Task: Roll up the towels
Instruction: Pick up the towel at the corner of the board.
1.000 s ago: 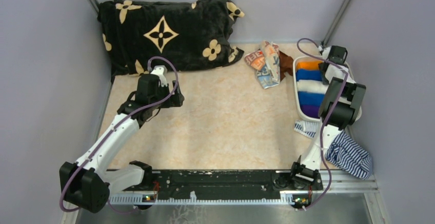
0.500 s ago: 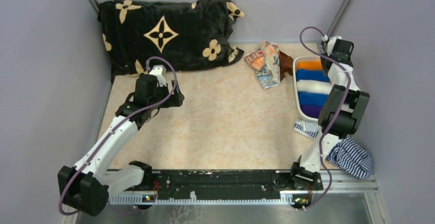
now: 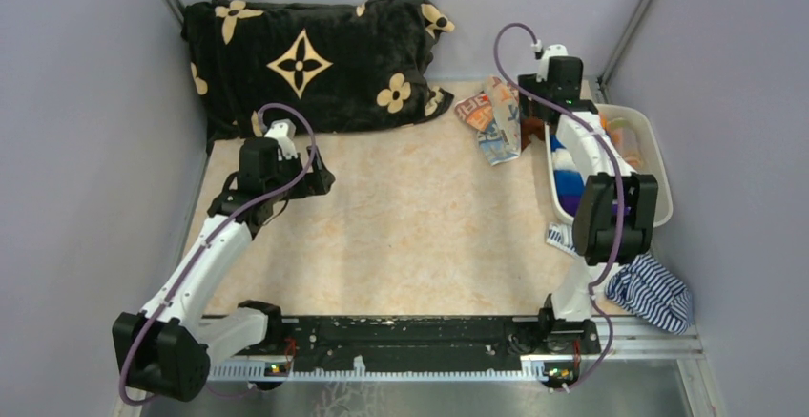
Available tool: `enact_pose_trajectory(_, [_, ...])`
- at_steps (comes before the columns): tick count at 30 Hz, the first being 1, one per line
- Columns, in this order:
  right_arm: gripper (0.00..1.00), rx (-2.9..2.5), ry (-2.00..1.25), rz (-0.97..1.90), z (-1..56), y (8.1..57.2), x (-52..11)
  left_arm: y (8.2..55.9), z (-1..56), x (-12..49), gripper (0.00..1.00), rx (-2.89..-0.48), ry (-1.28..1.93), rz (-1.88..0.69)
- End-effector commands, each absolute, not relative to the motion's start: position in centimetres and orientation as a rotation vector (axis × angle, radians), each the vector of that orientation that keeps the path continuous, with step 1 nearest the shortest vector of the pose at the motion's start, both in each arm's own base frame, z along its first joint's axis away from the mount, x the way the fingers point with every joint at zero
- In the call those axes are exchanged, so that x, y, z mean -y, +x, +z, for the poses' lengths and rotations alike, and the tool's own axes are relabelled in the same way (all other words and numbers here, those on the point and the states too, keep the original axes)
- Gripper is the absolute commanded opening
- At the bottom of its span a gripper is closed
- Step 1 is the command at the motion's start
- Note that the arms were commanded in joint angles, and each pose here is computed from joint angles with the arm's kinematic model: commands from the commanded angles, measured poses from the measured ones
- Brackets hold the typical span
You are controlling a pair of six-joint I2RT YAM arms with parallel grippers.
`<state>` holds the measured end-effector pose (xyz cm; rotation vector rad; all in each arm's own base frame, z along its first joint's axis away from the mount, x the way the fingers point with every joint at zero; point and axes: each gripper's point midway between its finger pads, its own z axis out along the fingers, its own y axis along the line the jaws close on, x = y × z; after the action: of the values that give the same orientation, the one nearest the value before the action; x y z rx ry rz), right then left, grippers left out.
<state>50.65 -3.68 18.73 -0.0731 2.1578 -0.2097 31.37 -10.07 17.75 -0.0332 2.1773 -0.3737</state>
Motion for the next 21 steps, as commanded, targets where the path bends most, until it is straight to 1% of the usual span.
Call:
enact_pose_trajectory(1, [0.74,-2.093,-0.082,-0.059,18.8,52.8,-1.0,31.8,17.8,10.2,0.97,-2.163,-0.039,-0.423])
enact_pose_trajectory(4, [0.71,-2.097,-0.118,-0.006,17.4,54.4,-3.1,31.8,17.9,9.9,0.97,-2.161,-0.051,-0.423])
enact_pose_trajectory(7, [0.68,-2.111,-0.125,-0.002,16.1,55.9,-3.8,31.8,18.0,9.8,0.96,-2.155,-0.051,-0.432])
enact_pose_trajectory(9, [0.64,-2.110,-0.138,0.018,15.4,56.8,-4.4,31.8,18.1,10.0,0.97,-2.149,-0.040,-0.447])
enact_pose_trajectory(11, [0.58,-2.118,-0.155,0.033,14.7,57.4,-4.8,31.7,18.1,10.1,0.96,-2.145,-0.035,-0.455])
enact_pose_trajectory(13, [0.49,-2.127,-0.180,0.068,14.4,57.7,-5.6,31.7,18.2,10.0,0.96,-2.141,-0.037,-0.454])
enact_pose_trajectory(14, [0.42,-2.124,-0.192,0.085,14.4,57.7,-6.1,31.7,18.3,9.9,0.96,-2.138,-0.037,-0.453])
enact_pose_trajectory(16, [0.23,-2.133,-0.210,0.095,14.4,57.3,-6.8,31.7,18.5,9.9,0.96,-2.128,-0.037,-0.458])
enact_pose_trajectory(18, [0.09,-2.140,-0.236,0.091,14.8,56.4,-7.7,31.6,18.7,10.0,0.96,-2.119,-0.033,-0.468])
enact_pose_trajectory(20, [0.00,-2.125,-0.255,0.074,16.0,55.0,-8.5,31.6,18.8,10.1,0.96,-2.113,-0.029,-0.478])
enact_pose_trajectory(21, [0.00,-2.118,-0.262,0.065,16.7,54.3,-8.9,31.5,18.8,10.2,0.96,-2.113,-0.025,-0.485])
